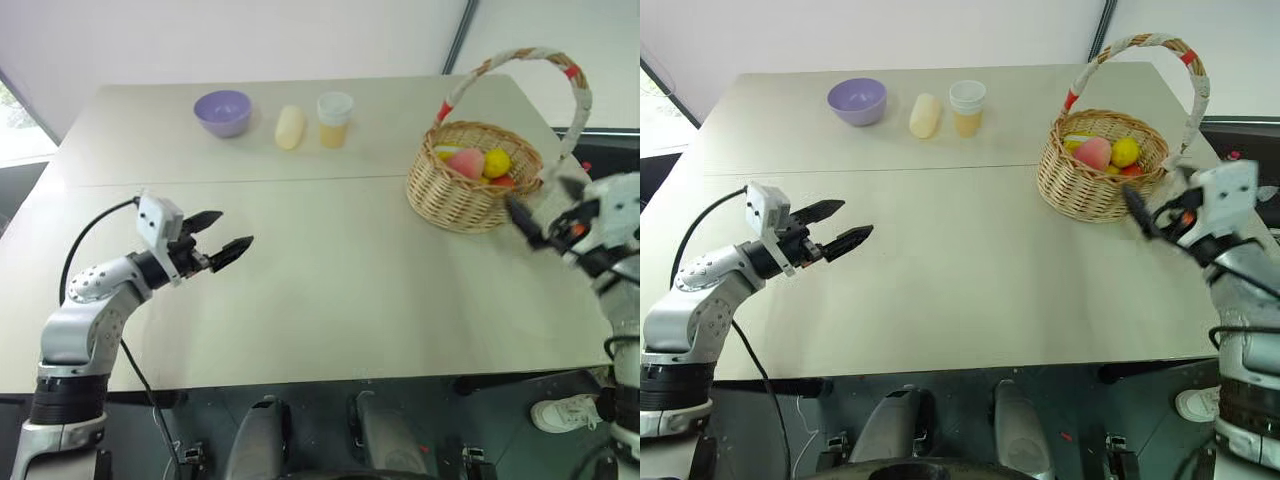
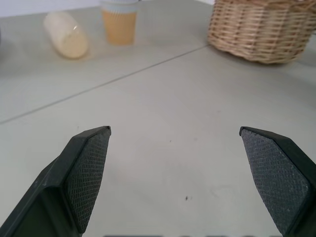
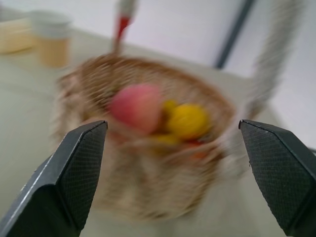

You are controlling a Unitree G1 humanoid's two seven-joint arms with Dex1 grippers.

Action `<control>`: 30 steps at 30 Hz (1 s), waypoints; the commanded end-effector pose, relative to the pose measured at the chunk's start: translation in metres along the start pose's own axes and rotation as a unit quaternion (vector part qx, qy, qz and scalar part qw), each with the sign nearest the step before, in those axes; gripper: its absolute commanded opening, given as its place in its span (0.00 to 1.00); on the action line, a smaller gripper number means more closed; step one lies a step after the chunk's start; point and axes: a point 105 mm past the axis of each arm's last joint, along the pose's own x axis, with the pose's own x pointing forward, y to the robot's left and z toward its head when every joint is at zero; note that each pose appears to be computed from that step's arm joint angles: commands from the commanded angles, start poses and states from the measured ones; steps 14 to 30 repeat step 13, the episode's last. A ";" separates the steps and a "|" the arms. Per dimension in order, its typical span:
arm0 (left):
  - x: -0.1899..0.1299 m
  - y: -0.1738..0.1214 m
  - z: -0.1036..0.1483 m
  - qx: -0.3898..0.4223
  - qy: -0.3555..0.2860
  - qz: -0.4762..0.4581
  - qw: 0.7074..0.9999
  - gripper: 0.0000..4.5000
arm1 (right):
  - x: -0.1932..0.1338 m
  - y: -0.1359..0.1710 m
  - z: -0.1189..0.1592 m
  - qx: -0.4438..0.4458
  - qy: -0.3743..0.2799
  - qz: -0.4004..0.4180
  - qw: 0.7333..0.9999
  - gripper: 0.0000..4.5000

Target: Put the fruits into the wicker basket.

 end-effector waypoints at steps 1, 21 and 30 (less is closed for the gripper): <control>-0.015 0.016 -0.004 0.011 -0.006 0.054 0.998 1.00 | 0.006 0.049 0.007 0.003 -0.013 0.119 0.993 0.99; -0.042 0.026 -0.031 -0.008 0.019 0.118 0.993 1.00 | 0.039 0.078 -0.023 0.002 -0.001 0.158 0.987 0.99; -0.042 0.026 -0.031 -0.008 0.019 0.118 0.993 1.00 | 0.039 0.078 -0.023 0.002 -0.001 0.158 0.987 0.99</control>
